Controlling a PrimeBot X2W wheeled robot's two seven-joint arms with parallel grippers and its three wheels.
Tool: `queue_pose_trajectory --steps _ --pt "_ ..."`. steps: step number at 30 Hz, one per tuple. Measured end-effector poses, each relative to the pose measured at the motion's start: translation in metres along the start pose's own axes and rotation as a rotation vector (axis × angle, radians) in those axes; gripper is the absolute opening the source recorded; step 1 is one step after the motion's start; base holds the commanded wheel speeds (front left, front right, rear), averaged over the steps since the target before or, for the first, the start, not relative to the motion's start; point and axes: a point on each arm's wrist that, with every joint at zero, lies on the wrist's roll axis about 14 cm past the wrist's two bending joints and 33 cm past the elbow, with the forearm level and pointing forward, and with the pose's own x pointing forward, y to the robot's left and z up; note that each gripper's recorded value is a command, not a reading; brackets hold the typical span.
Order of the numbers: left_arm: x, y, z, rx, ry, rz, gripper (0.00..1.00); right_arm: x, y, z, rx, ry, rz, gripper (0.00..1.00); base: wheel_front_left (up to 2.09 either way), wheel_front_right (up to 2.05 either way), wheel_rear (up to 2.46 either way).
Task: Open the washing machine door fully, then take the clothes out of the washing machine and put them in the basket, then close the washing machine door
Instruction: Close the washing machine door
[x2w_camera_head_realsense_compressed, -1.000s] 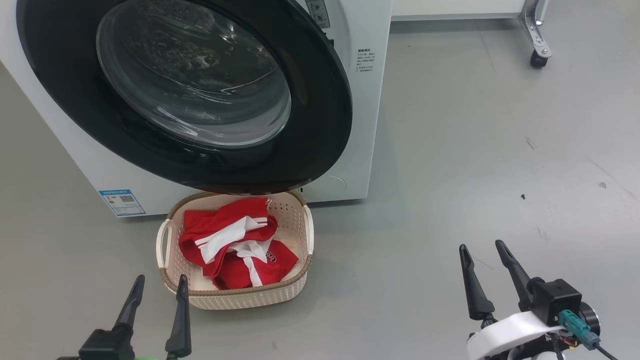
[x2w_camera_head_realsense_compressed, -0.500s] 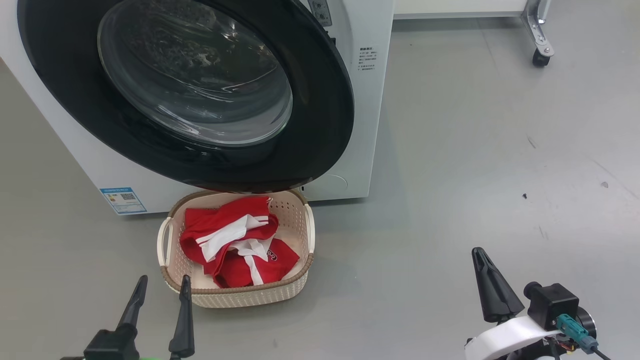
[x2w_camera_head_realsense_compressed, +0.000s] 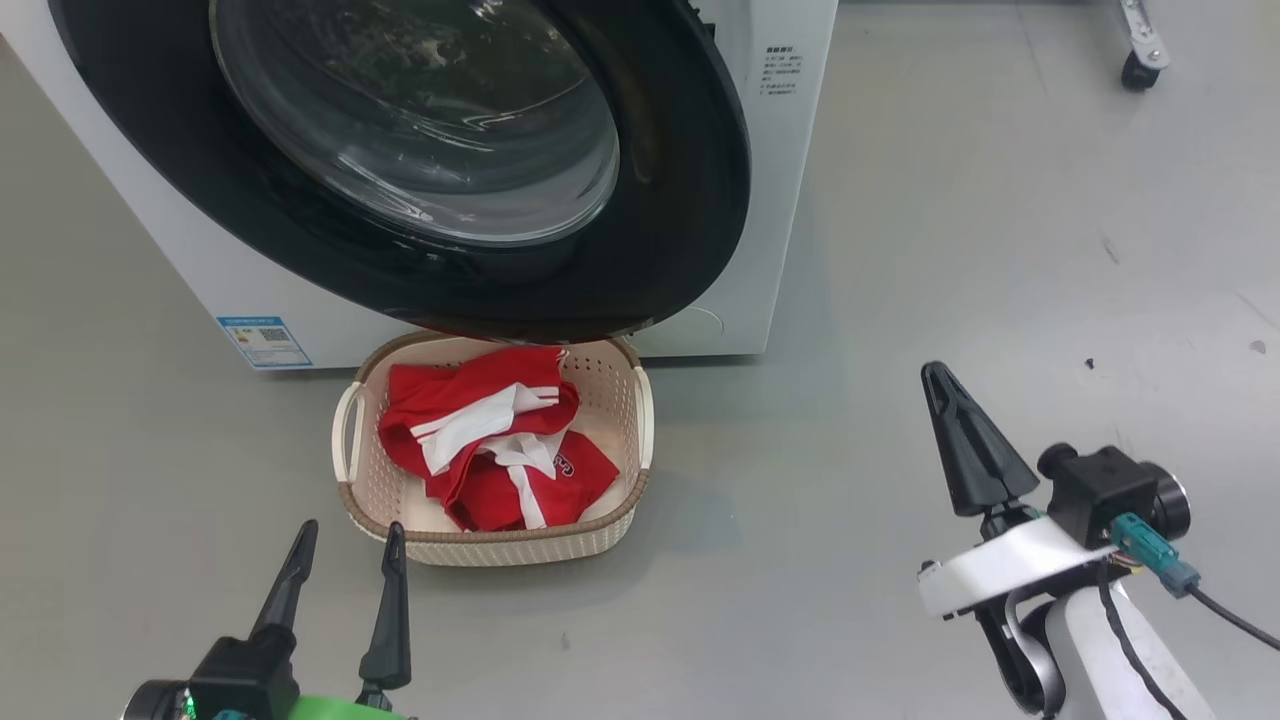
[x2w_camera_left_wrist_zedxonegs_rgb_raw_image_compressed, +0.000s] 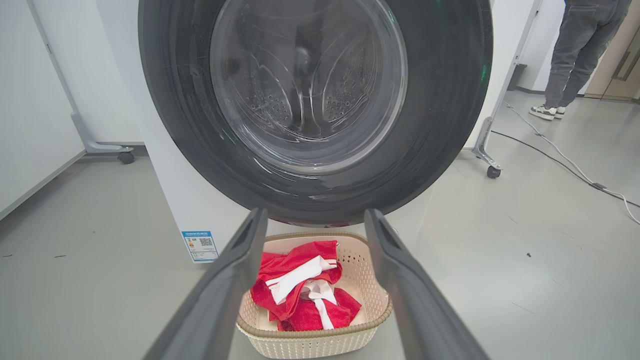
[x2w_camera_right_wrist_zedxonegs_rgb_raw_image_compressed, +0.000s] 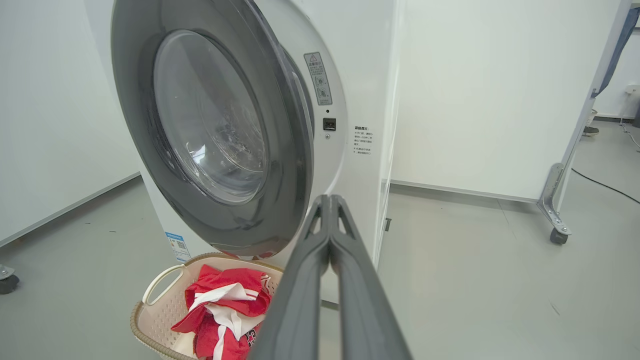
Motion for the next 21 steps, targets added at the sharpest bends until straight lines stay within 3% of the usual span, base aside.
queue_pose_trajectory --steps 8,21 --pt "0.016 -0.005 0.011 -0.008 -0.049 -0.005 1.00 0.050 0.029 0.010 -0.028 -0.018 0.144 0.00 0.00 0.00 0.00" --pt "0.032 0.018 0.009 0.005 -0.057 0.069 1.00 0.132 0.058 0.017 -0.010 -0.046 0.259 0.00 0.00 0.00 0.00"
